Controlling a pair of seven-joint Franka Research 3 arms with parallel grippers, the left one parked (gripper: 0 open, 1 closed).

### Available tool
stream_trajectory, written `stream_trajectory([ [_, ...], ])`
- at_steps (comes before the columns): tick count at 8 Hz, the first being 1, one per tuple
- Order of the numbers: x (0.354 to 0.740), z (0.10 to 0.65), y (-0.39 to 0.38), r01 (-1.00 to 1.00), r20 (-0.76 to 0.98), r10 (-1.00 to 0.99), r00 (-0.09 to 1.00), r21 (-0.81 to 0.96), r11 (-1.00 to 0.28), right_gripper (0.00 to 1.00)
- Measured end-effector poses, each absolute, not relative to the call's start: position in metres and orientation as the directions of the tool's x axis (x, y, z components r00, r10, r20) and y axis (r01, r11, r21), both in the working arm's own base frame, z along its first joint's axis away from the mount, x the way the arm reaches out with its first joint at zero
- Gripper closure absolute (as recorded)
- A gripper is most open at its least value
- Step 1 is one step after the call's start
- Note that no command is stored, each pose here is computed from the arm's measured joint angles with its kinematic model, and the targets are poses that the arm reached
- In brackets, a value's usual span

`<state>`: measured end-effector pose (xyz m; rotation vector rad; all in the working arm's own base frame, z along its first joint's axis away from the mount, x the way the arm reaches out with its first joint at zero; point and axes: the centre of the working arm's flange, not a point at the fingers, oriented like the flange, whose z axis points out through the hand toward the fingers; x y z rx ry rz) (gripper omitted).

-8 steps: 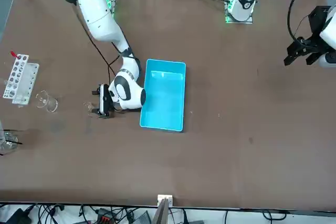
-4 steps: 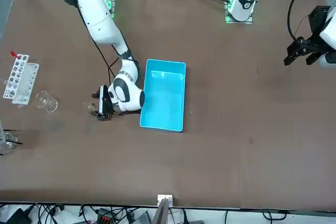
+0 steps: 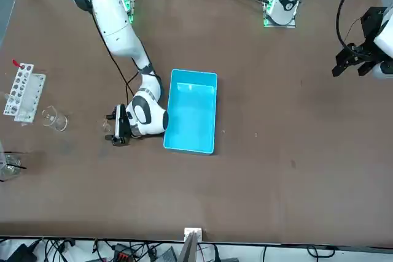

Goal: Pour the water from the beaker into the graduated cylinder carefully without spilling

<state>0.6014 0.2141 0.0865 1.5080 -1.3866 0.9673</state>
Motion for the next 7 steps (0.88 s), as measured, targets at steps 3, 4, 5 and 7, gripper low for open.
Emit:
stream_trajectory([
  [3,0.604,0.077,0.197,-0.996,0.946,-0.314,0.087,0.088,-0.011,0.04],
  [4,0.604,0.078,0.197,-0.996,0.946,-0.313,0.086,0.087,-0.01,0.17],
  [5,0.605,0.079,0.197,-0.996,0.947,-0.31,0.084,0.085,-0.01,0.4],
  [7,0.605,0.082,0.197,-0.996,0.95,-0.3,0.09,0.093,-0.003,0.4],
])
